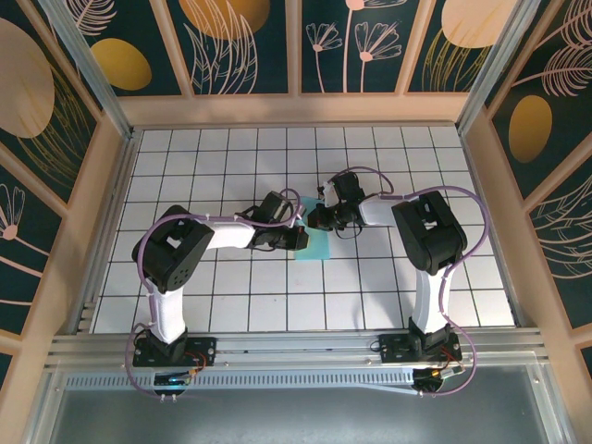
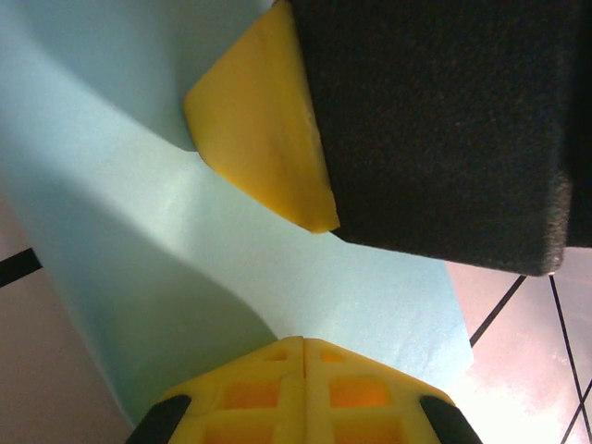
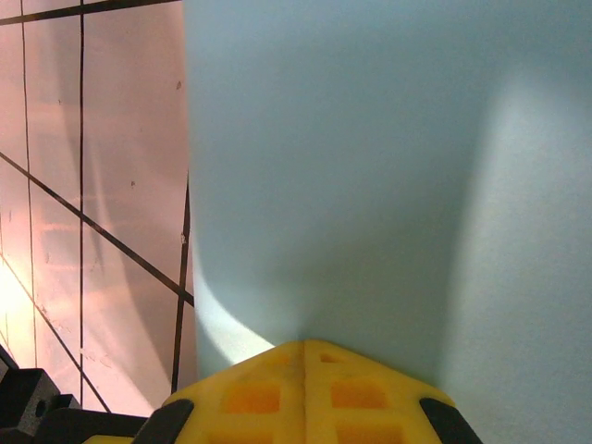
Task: Fold a paper plane with a square sheet of paper (fold left side to right side)
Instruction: Hold the square sheet of paper at the center of the table.
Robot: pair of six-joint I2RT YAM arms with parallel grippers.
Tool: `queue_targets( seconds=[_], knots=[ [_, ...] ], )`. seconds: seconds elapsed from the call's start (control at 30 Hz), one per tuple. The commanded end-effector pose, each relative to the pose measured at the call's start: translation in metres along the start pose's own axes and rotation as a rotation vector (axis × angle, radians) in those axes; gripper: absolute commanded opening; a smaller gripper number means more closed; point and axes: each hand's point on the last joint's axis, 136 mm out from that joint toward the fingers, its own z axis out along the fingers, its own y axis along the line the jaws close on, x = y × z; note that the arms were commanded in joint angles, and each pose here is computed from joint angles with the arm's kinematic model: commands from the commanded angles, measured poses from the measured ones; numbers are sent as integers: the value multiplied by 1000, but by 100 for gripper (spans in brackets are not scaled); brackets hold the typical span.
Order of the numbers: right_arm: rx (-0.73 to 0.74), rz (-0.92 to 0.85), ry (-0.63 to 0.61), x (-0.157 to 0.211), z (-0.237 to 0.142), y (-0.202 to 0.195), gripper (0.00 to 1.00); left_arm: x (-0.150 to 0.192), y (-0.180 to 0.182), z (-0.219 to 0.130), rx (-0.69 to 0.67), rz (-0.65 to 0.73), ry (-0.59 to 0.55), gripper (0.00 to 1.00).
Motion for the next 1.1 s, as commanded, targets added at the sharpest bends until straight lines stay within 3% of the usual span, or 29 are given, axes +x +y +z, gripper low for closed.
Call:
queue_targets(
  seconds=[0.0, 0.23, 0.47, 0.53, 0.77, 1.07],
  knots=[
    [122, 29, 64, 22, 10, -29, 0, 16, 16, 4, -62, -13, 41, 2],
    [64, -1, -2, -7, -6, -6, 0, 39, 27, 5, -78, -46, 66, 1],
    [12, -33, -137, -45, -56, 21, 13, 41, 25, 3, -68, -74, 49, 2],
    [8, -28, -135, -40, -67, 23, 0, 40, 24, 4, -65, -74, 47, 1],
    [-68, 3, -63, 13, -79, 37, 0, 38, 22, 3, -69, -66, 44, 2],
    [-55, 47, -10, 40, -48, 25, 0, 37, 21, 3, -68, -65, 47, 2]
  ],
)
